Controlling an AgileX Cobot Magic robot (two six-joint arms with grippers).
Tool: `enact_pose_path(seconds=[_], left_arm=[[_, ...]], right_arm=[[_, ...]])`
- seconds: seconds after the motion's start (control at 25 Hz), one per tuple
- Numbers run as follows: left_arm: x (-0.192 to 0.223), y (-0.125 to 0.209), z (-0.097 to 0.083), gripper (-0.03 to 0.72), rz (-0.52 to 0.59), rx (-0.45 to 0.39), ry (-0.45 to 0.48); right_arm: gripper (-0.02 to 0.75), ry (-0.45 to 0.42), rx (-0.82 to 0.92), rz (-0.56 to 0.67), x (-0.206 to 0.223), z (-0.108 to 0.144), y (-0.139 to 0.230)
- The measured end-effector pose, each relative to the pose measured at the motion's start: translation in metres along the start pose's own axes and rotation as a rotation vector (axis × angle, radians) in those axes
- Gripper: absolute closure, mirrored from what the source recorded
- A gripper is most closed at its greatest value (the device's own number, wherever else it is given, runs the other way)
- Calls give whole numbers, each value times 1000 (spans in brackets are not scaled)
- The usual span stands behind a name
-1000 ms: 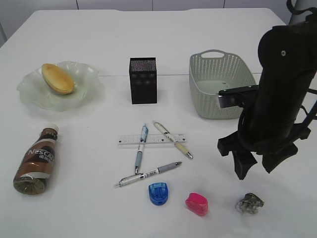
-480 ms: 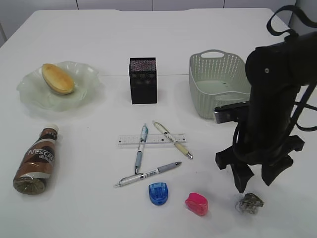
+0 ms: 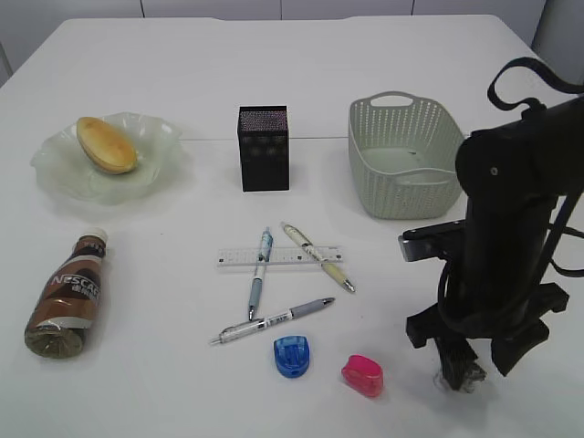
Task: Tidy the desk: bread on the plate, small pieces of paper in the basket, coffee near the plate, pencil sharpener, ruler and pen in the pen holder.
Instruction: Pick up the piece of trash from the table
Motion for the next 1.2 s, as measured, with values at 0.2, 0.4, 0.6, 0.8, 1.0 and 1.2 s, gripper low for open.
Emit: enact_pose_path(seconds=[0.2,0.4,0.6,0.8,1.0,1.2], left_arm=[[0,0,0,254,0,0,0],[0,0,0,254,0,0,0],[0,0,0,254,0,-1,2],[0,0,-1,255,0,-2,5],[0,0,-1,255,0,-2,5],[0,0,-1,254,0,-2,5]], right_arm=[[295,-20,0,-65,2,2,-8],[295,-19,1,-56,10,3,-10],[295,-11,2,-32,19,3,-10],[297,-15,3,-40,18,4,-11],[353,-17,4,-40,19,4,-11],[629,-29,15,-34,19,6,-11]])
Point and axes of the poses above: a point on each arm's last joint axis where the gripper is mounted, x pointing out along that axis toward the gripper, z along the wrist's bending axis when the last joint is at zero, y = z × x, the point moved 5 cm from there along x, pointing out along that axis toward the gripper, and after that the axes turned 8 degrees about x, right-handed, at the moved point
